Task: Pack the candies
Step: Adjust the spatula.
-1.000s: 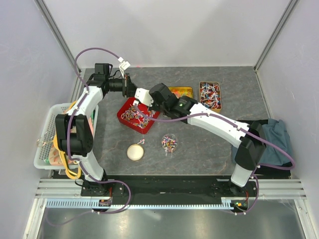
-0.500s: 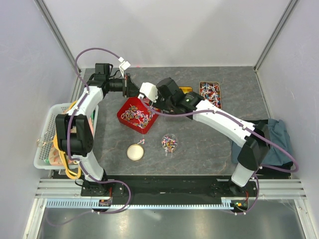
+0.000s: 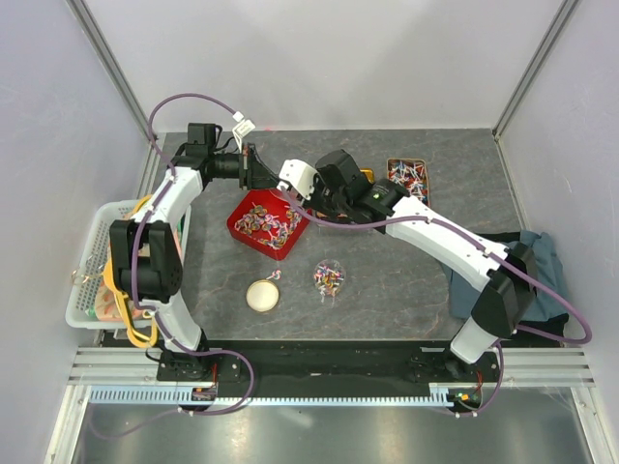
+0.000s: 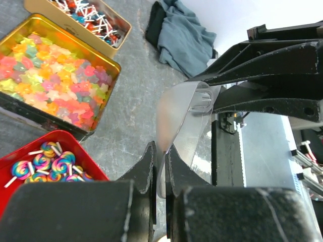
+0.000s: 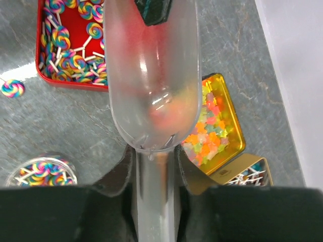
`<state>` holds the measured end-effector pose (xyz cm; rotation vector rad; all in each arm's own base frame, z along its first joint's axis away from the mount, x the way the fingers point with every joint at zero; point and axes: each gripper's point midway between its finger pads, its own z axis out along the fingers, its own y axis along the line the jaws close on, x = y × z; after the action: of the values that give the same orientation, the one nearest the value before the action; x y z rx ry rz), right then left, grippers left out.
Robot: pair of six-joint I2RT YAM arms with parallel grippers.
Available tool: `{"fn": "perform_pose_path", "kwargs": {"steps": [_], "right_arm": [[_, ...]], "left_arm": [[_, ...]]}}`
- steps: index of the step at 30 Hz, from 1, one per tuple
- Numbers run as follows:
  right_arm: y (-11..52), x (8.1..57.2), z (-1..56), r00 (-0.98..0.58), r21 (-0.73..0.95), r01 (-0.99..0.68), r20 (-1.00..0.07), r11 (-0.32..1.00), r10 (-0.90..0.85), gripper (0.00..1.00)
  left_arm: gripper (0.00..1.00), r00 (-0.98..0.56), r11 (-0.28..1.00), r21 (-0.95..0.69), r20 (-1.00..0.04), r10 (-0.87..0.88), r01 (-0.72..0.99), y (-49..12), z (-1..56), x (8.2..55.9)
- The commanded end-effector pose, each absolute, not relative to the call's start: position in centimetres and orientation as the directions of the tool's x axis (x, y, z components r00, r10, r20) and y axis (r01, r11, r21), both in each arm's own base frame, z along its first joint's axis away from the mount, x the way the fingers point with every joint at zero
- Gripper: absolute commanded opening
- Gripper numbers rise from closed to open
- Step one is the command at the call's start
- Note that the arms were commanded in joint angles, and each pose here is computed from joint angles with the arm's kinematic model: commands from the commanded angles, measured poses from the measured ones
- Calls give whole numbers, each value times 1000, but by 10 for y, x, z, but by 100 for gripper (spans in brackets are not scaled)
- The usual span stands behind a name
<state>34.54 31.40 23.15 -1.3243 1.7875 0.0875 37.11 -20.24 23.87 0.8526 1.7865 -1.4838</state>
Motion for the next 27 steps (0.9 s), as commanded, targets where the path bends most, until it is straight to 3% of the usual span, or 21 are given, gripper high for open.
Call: {"fn": "perform_pose_path", "kwargs": {"steps": [1, 12, 14, 16, 19, 23, 24, 27], "right_arm": [[301, 357, 256, -29, -462, -737, -707, 493, -706, 1], [299, 362, 258, -43, -467, -708, -720, 529, -692, 0], [298, 363, 257, -45, -470, -706, -717, 529, -696, 0], [298, 363, 257, -41, -472, -708, -715, 526, -698, 0], [296, 363, 255, -49, -479, -700, -708, 530, -705, 0], [287, 367, 251, -61, -508, -677, -682, 532, -729, 0], [285, 367, 249, -65, -515, -672, -675, 532, -735, 0], [278, 369, 249, -69, -543, -652, -652, 529, -755, 0]], "left_arm": [[2, -568, 37, -566, -822, 52, 823, -201, 257, 365], [2, -569, 109, -562, -820, 57, 820, -199, 250, 376], [6, -568, 129, -558, -821, 57, 820, -198, 249, 380], [40, -570, 137, -559, -820, 54, 818, -195, 248, 382], [67, -570, 174, -555, -821, 43, 813, -187, 247, 391], [84, -570, 283, -546, -821, 5, 789, -160, 243, 414], [91, -568, 350, -532, -823, -2, 771, -148, 236, 425], [96, -558, 563, -454, -830, 15, 691, -114, 210, 455]]}}
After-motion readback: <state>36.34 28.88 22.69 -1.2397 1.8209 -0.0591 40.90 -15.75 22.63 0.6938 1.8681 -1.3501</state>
